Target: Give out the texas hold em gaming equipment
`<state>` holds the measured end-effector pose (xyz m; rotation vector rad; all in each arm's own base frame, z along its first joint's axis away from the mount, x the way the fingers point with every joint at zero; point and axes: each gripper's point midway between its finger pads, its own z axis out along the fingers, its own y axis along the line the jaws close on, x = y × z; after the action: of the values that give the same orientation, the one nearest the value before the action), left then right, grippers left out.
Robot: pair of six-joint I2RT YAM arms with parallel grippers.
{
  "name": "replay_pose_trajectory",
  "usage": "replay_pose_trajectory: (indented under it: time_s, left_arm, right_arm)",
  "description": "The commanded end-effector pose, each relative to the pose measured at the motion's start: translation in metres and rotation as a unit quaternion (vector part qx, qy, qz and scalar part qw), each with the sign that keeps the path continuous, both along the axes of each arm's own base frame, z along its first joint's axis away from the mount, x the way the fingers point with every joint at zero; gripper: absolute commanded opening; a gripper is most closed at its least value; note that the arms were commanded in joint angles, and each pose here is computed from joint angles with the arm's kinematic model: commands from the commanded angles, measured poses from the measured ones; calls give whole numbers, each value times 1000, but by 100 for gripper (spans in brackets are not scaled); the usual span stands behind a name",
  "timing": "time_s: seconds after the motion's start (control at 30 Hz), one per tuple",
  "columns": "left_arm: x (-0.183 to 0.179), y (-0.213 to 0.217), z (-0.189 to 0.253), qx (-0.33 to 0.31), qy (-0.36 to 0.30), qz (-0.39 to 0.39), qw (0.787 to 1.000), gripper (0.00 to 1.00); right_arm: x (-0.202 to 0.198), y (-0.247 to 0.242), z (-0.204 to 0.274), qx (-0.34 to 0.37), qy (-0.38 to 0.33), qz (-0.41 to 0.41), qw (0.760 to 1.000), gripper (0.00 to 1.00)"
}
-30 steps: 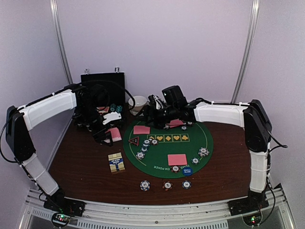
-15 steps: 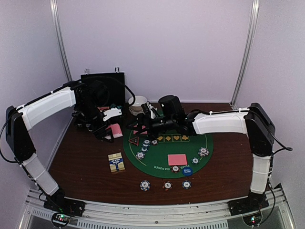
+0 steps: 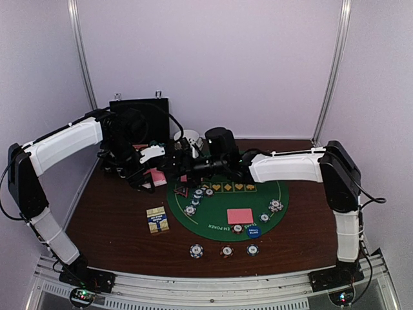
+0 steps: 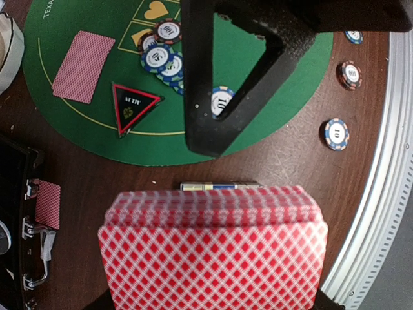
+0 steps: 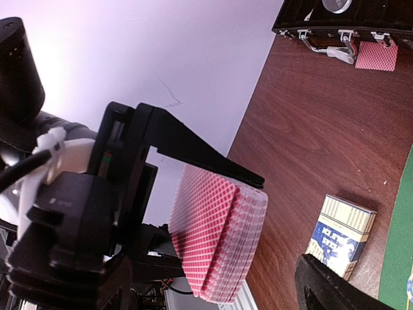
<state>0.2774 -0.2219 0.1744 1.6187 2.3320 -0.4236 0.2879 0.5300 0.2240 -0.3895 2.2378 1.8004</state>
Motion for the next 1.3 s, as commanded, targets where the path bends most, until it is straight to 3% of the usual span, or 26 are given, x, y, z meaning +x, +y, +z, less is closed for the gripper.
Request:
replay_pose_trajectory:
  time_s: [0.0, 0.83, 1.27]
  left_arm:
    - [4, -7, 12, -21, -5, 2, 1000, 0]
    - [2, -8, 13, -22, -2, 2, 1000, 0]
    - [3, -6, 12, -19, -4, 2, 1000, 0]
  right_arm:
    - [-5, 10, 5, 12, -1, 14, 1000, 90]
    - [-2, 51, -17, 34, 48, 38, 998, 88]
    - [13, 22, -25, 38, 60, 2, 997, 83]
